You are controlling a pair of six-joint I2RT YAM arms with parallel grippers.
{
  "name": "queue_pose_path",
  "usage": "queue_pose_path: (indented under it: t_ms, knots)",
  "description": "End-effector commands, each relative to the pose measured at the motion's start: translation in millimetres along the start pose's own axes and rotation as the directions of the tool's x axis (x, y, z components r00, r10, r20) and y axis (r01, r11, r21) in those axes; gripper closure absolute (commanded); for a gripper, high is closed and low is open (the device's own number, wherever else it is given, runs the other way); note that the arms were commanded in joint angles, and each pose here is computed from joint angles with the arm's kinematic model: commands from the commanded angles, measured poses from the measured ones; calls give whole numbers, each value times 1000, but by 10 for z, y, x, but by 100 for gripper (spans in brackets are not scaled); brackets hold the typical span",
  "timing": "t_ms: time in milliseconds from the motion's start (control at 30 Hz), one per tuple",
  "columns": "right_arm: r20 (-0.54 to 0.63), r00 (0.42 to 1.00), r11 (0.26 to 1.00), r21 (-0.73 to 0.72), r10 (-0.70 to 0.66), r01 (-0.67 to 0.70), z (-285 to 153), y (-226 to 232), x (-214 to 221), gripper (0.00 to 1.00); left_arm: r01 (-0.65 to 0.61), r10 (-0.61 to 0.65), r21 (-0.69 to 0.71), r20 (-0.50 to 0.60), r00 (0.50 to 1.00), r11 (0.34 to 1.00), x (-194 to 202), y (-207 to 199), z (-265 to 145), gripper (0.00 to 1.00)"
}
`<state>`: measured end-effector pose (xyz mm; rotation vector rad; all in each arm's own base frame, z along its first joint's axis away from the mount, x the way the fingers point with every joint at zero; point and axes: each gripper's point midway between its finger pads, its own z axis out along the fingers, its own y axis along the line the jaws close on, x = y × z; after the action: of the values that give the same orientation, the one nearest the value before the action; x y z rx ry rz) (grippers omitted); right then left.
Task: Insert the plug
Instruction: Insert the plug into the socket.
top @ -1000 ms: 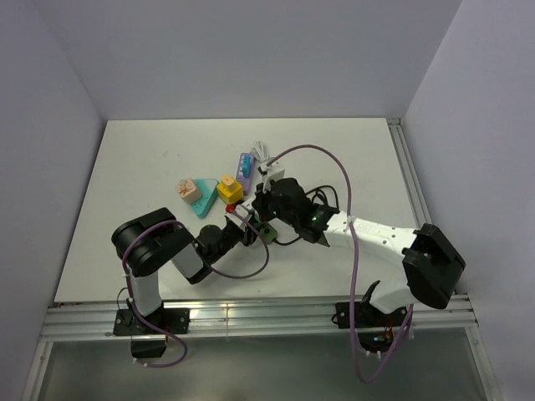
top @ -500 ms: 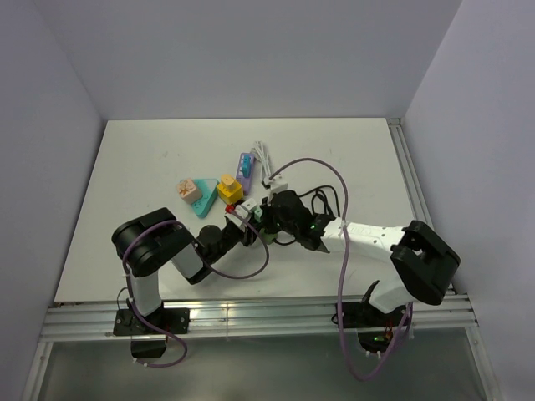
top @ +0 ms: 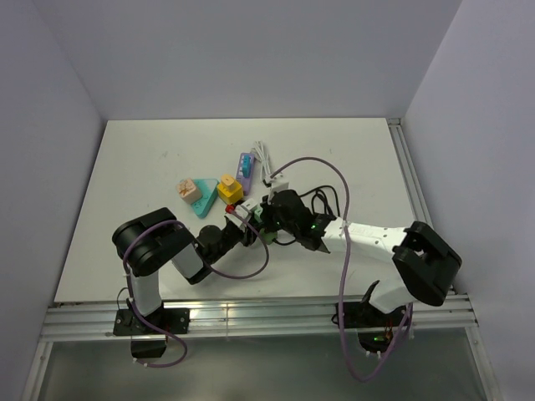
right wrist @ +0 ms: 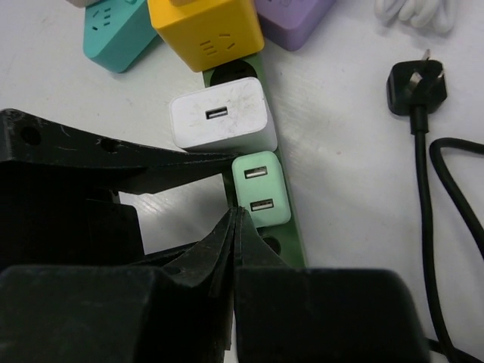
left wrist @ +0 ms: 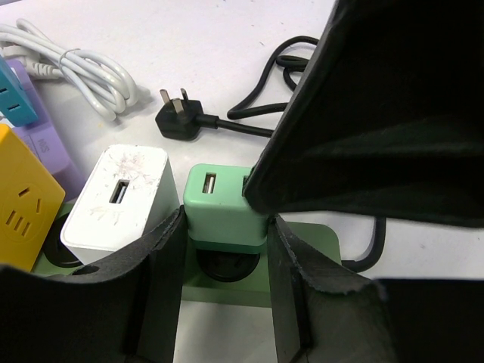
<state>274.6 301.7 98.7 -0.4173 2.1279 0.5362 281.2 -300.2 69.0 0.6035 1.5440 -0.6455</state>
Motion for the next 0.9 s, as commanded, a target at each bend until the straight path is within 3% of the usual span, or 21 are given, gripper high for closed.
queue_pose_path:
  t_ms: [0, 200, 467, 567, 867]
  knots:
    - [100, 995, 1000, 13, 1, -3, -192, 32, -452, 100, 23, -17, -23, 239, 971, 999, -478, 77, -92, 100]
    - [136, 991, 1000, 6, 3, -4, -276, 54, -576, 100, 23, -17, -20, 239, 971, 1000, -476, 71, -92, 100]
    - [-4, 1000, 998, 56, 21, -21, 84, -161, 155, 100, 18, -14, -16, 234, 972, 1000, -470, 65, -121, 100]
    - [-11, 999, 998, 62, 30, -29, 56, -199, 235, 100, 19, -15, -11, 237, 971, 1000, -486, 60, -141, 100]
    - [69, 998, 999, 45, 7, -10, -84, -65, -299, 100, 19, -16, -13, 240, 971, 1000, -491, 58, -115, 100]
